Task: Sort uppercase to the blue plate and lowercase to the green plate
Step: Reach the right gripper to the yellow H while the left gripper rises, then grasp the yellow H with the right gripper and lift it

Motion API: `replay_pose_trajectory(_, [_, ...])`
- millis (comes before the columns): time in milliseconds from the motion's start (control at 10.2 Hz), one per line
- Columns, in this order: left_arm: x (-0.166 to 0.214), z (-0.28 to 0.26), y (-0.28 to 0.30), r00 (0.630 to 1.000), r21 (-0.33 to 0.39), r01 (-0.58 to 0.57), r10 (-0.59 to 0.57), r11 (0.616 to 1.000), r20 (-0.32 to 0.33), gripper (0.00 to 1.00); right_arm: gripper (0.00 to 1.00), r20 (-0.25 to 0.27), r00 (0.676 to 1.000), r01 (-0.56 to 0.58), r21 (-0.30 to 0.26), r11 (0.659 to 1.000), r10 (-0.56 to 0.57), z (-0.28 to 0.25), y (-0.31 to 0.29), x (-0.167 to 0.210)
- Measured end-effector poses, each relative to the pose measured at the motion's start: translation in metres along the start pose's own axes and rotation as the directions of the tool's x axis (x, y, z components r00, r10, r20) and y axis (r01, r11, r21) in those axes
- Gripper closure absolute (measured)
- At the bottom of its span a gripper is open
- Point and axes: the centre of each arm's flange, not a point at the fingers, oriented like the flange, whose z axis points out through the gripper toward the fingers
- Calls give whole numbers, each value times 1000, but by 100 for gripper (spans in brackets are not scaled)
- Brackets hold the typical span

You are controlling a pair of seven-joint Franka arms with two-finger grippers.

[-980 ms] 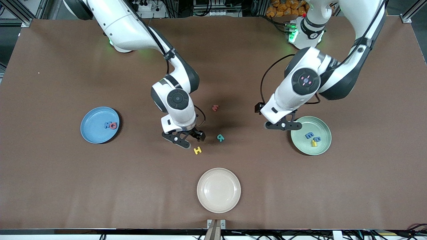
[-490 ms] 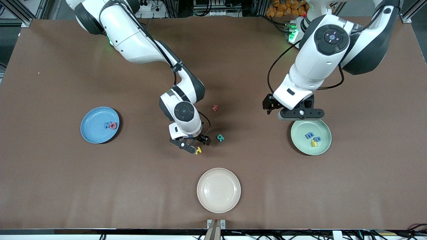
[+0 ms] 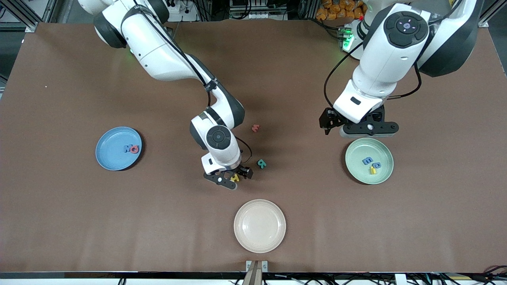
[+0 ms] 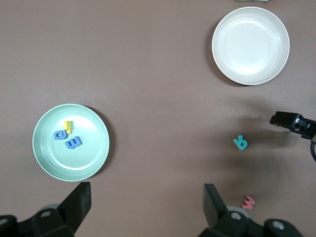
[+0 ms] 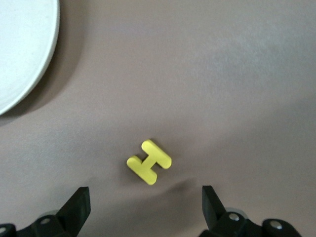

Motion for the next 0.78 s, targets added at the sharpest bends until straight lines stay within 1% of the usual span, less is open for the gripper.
replay_pose_trajectory(294, [5,0,1,999,-10,-3,3,1000,-33,0,0,-5,999,52,-14,999,-52,8,5,6])
replay_pose_trajectory(490, [11,7,1,999,-29,1,-2,1000,-47,0,1,-7,998,58,-17,998,-58,12,6,8])
replay_pose_trajectory(588, [13,9,3,998,-39,-1,-1,999,-56,0,2,-7,998,58,-19,998,-58,15,7,9])
replay_pose_trajectory(784, [14,12,6,998,-47,-5,2,999,-59,0,7,-4,998,55,-24,998,-55,19,8,10])
